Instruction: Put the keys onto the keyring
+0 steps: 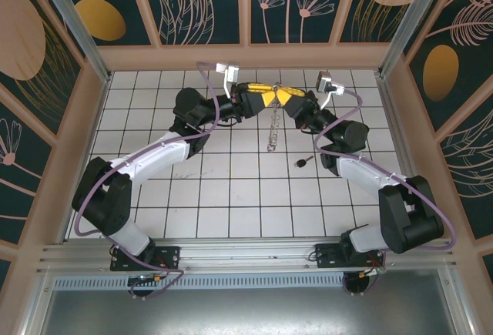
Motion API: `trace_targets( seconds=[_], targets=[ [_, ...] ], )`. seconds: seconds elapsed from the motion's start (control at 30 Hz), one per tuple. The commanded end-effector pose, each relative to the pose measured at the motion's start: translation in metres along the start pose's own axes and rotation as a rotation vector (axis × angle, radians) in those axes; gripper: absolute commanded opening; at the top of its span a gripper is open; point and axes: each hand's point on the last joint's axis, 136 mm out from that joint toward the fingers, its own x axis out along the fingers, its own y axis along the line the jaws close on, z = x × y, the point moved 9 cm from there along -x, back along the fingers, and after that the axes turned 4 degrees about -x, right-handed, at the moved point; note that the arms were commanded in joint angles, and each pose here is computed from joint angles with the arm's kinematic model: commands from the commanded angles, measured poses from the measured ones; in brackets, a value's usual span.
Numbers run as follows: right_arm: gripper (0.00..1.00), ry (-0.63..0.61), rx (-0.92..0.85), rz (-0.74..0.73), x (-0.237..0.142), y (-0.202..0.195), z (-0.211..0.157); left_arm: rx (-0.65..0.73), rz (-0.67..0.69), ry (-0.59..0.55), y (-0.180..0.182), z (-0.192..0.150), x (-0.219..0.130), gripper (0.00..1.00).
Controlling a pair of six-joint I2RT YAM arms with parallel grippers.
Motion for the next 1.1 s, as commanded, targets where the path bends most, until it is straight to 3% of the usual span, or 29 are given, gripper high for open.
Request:
trace_targets(
  seconds=[0.0,0.37,0.4,0.5,0.57,0.87,1.07],
  targets=[
    [0.0,-0.019,-0.046,0.056,0.004,0.011,0.004,0.042,-0.049,-0.026,-0.01,0.008,0.005,0.28],
    [0.0,0.037,-0.029,0.03,0.006,0.008,-0.002,0.045,-0.046,-0.018,-0.008,0.007,0.007,0.0],
    [0.02,0.045,-0.03,0.016,0.006,0.007,-0.001,0.048,-0.041,-0.013,-0.007,0.008,0.007,0.0],
    [0.3,0.074,-0.05,-0.036,0.004,0.007,0.004,0.068,-0.013,0.013,-0.007,0.007,0.007,0.0],
    [0.41,0.084,-0.069,-0.07,0.001,0.009,0.009,0.086,0.013,0.036,-0.006,0.007,0.008,0.0],
    [0.46,0.156,-0.158,-0.196,-0.025,0.016,0.029,0.203,0.086,0.23,-0.006,0.007,0.013,0.0],
    [0.45,0.248,-0.187,-0.172,-0.033,0.02,0.03,0.265,0.109,0.358,-0.009,0.008,0.014,0.0]
  ],
)
